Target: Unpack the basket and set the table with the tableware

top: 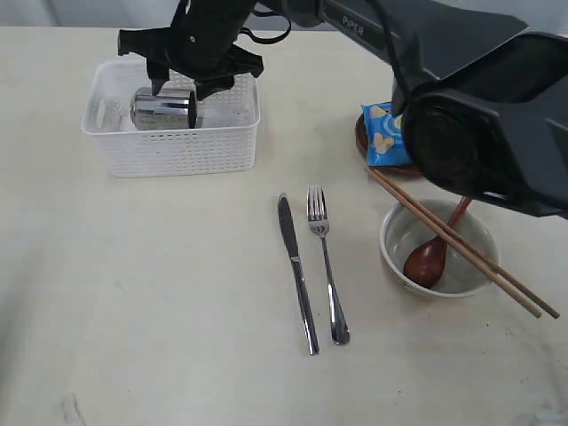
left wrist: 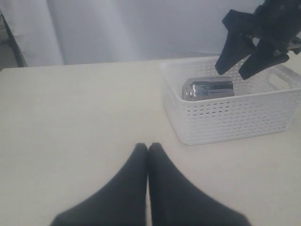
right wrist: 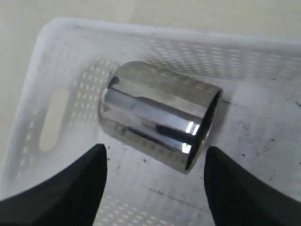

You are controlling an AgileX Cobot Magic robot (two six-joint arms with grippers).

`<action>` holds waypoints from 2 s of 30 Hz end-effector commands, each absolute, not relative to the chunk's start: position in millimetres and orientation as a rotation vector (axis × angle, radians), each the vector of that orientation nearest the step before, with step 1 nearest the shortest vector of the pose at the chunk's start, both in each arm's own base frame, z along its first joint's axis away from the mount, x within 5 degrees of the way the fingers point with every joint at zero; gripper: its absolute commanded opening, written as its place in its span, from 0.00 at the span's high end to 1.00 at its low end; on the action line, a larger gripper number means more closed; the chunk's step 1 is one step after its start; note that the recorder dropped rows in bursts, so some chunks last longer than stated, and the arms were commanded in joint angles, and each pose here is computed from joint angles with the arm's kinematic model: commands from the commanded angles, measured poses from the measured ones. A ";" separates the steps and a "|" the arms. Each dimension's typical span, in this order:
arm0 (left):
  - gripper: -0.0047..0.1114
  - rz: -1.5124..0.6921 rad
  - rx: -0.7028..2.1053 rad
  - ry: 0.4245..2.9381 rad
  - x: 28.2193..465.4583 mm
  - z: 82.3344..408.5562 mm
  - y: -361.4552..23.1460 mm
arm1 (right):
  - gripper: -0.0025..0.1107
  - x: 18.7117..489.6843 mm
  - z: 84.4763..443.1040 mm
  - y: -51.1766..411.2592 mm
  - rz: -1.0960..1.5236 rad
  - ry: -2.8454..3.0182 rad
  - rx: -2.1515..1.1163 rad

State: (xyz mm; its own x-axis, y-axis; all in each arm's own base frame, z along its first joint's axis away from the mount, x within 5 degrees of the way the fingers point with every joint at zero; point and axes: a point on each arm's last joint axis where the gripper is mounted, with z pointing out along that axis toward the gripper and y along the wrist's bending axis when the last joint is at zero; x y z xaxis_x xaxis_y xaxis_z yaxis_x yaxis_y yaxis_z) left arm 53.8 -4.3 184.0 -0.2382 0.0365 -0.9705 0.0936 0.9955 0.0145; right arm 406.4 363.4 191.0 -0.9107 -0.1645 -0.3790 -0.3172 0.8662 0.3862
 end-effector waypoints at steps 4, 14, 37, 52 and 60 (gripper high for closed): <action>0.96 -0.061 0.101 1.800 53.8 184.4 -4.8 | 0.47 415.8 177.5 362.9 0.654 2.688 -0.264; 0.96 -0.061 0.101 1.800 53.8 184.4 -4.8 | 0.47 417.2 157.5 376.7 0.841 2.674 -0.177; 0.96 -0.061 0.101 1.800 53.8 184.4 -4.8 | 0.98 408.6 174.0 388.2 1.026 2.562 -0.441; 0.96 -0.061 0.101 1.800 53.8 184.4 -4.8 | 0.98 382.5 297.1 318.0 0.291 2.541 -0.818; 0.96 -0.061 0.101 1.800 53.8 184.4 -4.8 | 0.98 390.8 292.2 303.1 0.123 2.545 -0.777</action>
